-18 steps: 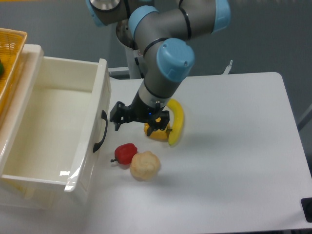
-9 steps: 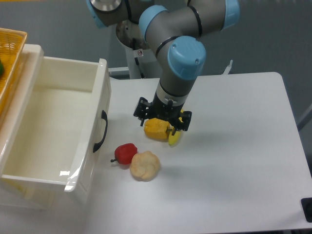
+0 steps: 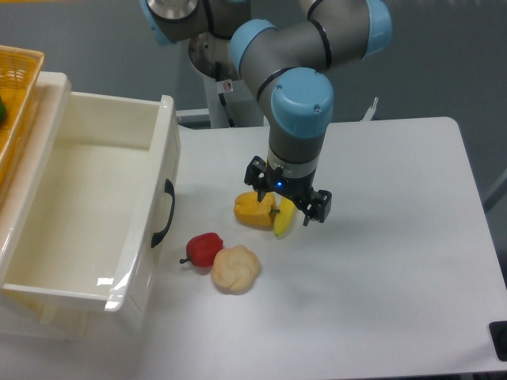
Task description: Slide open the top white drawer
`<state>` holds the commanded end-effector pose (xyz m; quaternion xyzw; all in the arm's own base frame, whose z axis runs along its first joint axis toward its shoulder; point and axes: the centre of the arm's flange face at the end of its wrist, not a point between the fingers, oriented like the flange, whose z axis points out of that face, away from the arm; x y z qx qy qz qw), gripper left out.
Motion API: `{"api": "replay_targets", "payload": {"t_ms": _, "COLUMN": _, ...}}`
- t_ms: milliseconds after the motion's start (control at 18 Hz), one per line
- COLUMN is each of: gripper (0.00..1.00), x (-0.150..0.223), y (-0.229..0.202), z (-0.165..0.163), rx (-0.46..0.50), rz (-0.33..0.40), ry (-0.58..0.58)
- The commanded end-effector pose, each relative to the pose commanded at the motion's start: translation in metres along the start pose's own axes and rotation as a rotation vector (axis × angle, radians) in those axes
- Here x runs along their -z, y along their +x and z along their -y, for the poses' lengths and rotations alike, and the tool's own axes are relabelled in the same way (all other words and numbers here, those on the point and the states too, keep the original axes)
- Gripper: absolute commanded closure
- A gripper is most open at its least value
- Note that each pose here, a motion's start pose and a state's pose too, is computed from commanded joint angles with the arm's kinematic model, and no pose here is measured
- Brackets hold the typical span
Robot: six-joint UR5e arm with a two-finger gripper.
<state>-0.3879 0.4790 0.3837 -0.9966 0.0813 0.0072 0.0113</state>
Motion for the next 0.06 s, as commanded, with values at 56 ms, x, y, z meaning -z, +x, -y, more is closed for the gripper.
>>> {"api": "replay_targets", "payload": {"t_ms": 56, "gripper": 0.00, "x": 0.0004, "y": 0.0004, "z": -0.0002, "rx": 0.000, "rz": 0.001, "ry": 0.001}}
